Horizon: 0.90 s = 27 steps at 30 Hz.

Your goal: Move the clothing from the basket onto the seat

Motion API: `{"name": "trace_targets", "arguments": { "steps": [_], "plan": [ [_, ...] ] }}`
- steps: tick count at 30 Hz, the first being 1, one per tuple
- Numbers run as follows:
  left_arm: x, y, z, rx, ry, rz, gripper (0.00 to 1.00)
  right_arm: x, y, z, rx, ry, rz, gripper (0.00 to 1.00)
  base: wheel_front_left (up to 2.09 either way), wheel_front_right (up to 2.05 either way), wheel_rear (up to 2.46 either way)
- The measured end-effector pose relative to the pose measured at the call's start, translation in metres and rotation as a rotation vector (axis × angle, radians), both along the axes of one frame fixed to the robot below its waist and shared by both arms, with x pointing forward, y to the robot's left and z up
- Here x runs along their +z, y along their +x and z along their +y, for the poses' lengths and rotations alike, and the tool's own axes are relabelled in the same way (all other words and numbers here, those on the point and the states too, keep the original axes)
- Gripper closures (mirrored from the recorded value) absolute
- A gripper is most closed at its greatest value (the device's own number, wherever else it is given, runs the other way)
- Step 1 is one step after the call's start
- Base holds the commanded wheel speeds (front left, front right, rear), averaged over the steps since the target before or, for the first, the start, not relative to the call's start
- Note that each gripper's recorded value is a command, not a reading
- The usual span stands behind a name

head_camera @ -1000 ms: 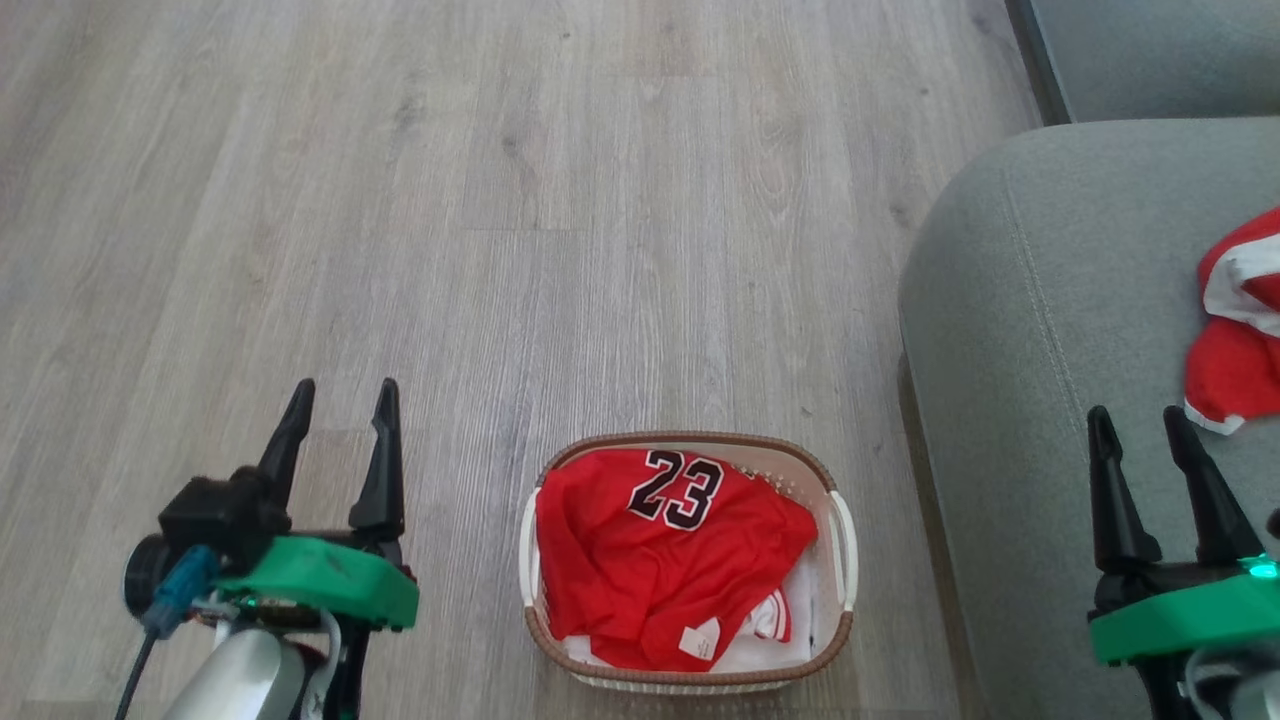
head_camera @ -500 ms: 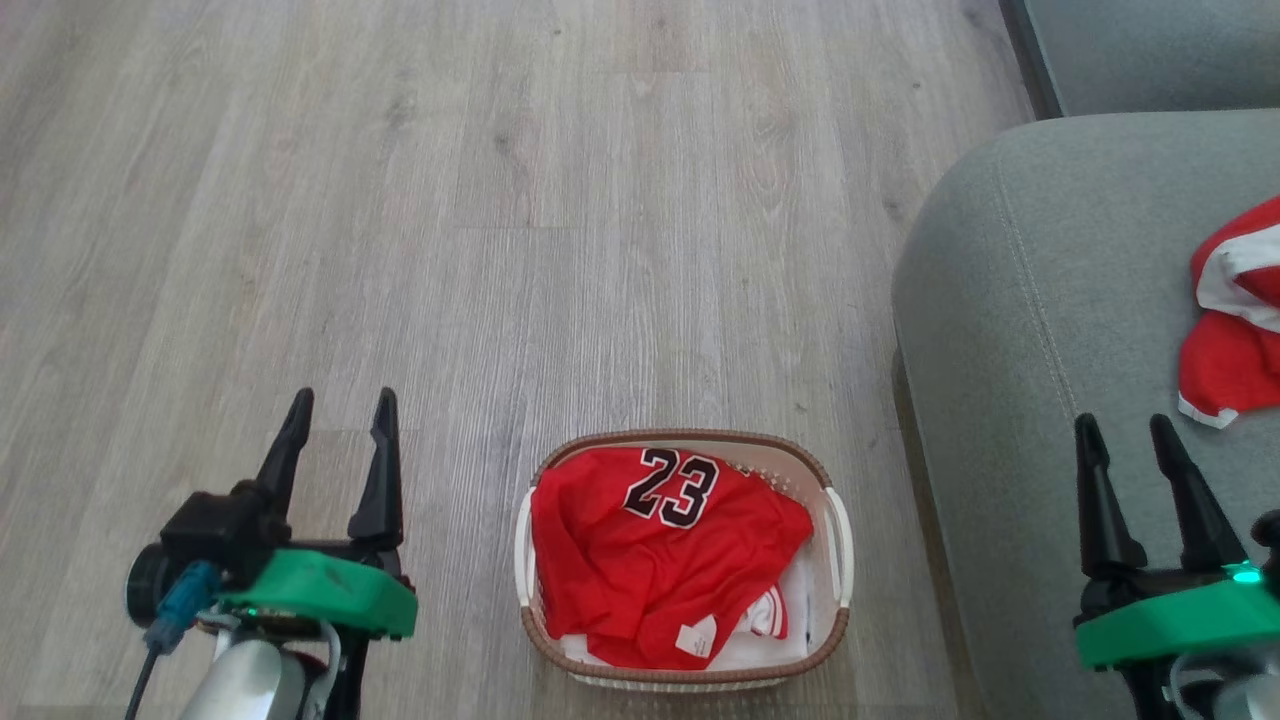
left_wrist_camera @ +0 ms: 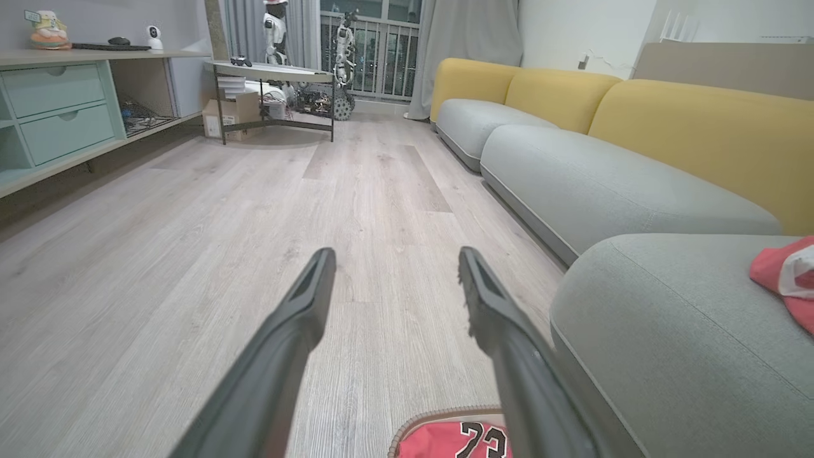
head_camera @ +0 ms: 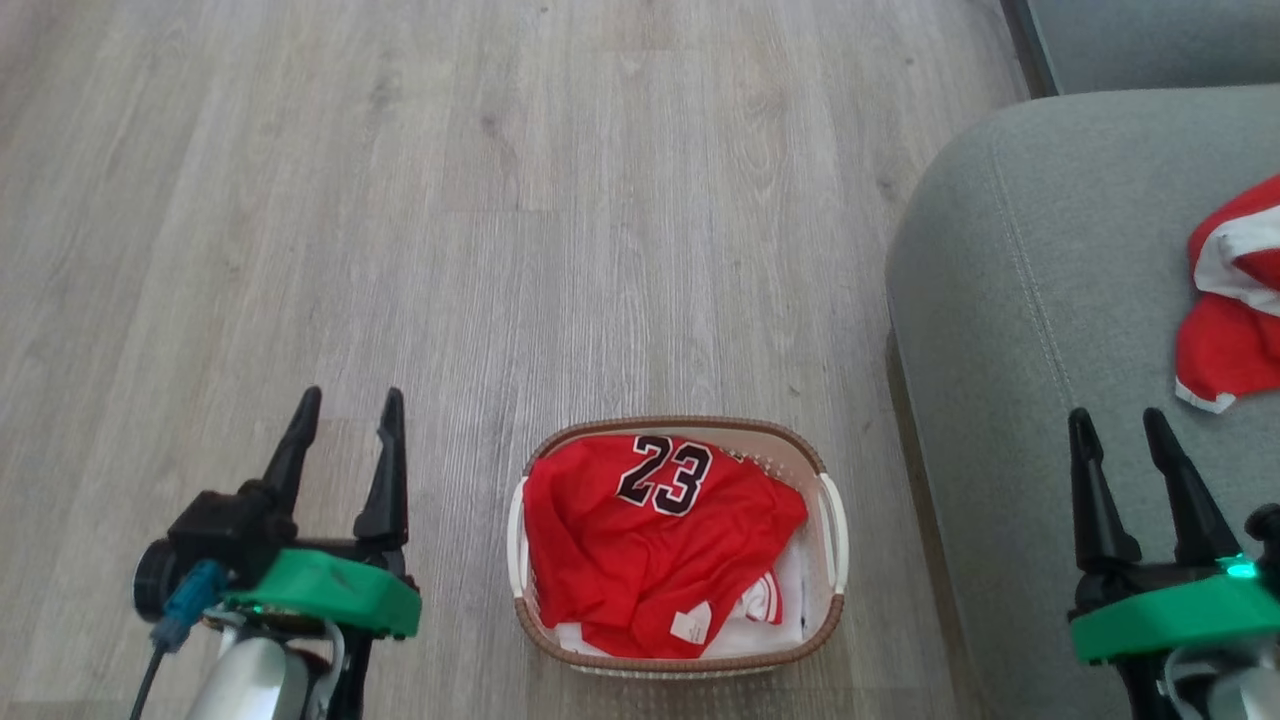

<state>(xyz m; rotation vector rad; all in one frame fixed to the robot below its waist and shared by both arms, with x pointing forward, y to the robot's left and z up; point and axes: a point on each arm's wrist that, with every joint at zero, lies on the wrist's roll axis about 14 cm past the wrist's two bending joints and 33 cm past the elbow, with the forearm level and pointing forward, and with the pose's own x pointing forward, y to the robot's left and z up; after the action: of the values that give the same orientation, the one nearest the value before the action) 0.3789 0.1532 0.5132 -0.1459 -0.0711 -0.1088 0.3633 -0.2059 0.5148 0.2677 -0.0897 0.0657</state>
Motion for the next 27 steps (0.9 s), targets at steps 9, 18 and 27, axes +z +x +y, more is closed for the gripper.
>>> {"name": "trace_targets", "arguments": {
  "steps": [9,18,27],
  "plan": [
    [-0.017,0.009,-0.012,-0.048,0.000,0.044,0.00,-0.002,0.010,-0.004,-0.014,-0.001,0.003,0.00,0.00,0.00,0.00],
    [-0.027,0.045,-0.028,-0.100,0.006,0.053,0.00,-0.007,0.036,-0.009,-0.028,-0.003,0.007,0.00,0.00,0.00,0.00],
    [-0.057,0.079,-0.055,-0.186,0.008,0.104,0.00,-0.023,0.061,-0.016,-0.047,-0.013,0.034,0.00,0.00,0.00,0.00]
  ]
}}
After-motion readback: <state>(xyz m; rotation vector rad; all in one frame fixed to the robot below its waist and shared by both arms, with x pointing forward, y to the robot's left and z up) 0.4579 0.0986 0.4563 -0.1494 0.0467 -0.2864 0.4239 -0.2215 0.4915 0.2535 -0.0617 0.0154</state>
